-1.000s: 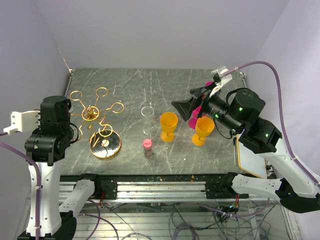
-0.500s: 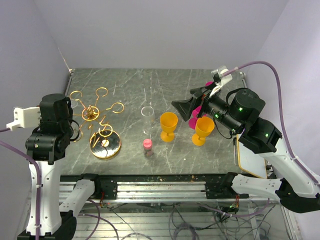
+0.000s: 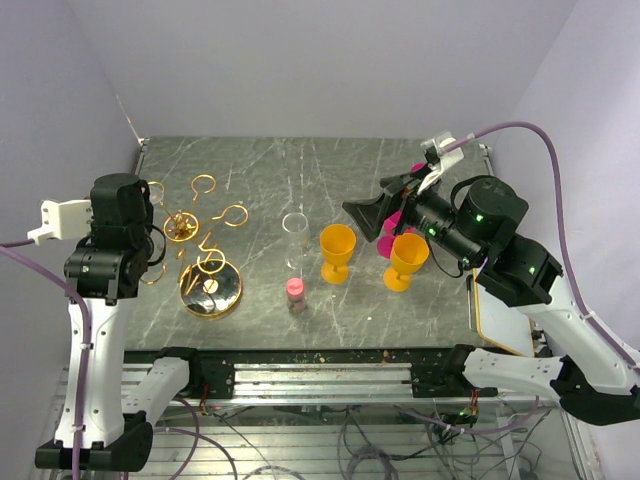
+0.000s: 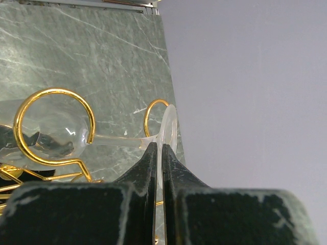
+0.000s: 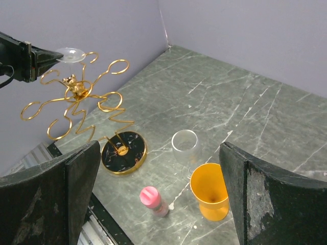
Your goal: Take the wine glass off the wine glass rack
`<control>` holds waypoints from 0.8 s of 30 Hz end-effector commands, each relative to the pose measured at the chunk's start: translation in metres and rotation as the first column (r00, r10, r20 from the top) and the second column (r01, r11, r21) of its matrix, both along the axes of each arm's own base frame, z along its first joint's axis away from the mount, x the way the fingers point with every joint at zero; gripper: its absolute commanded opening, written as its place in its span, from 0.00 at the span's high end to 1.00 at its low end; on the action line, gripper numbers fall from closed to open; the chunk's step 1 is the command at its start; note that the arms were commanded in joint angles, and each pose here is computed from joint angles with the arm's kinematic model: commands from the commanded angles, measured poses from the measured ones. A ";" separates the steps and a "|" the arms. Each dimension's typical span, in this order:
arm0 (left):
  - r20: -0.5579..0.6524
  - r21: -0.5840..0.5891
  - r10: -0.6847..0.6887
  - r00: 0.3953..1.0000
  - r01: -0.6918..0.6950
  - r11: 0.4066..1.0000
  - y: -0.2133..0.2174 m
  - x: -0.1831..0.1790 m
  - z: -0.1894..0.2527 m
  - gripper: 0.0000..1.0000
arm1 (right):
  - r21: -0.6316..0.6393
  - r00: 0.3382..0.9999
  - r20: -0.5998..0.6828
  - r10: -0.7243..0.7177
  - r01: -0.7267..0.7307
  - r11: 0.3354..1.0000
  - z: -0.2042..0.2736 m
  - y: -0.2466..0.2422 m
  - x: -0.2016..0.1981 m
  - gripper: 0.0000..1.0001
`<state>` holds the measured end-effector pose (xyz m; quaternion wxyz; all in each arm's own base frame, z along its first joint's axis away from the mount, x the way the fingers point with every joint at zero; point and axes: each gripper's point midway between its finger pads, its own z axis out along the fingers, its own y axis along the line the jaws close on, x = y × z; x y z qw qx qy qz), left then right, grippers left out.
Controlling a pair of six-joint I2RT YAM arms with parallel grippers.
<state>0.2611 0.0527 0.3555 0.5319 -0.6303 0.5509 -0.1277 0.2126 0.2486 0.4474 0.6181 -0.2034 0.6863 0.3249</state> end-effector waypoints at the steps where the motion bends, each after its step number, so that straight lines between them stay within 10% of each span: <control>1: 0.122 -0.013 0.052 0.991 -0.051 0.999 0.008 0.009 0.023 0.93 | 0.007 1.000 0.019 -0.008 0.008 1.000 0.005 0.002 0.003 0.00; 24: 0.284 0.033 0.172 0.943 -0.189 0.981 0.033 0.041 0.089 0.93 | -0.020 0.999 -0.013 -0.036 0.036 0.999 0.001 0.018 0.021 0.00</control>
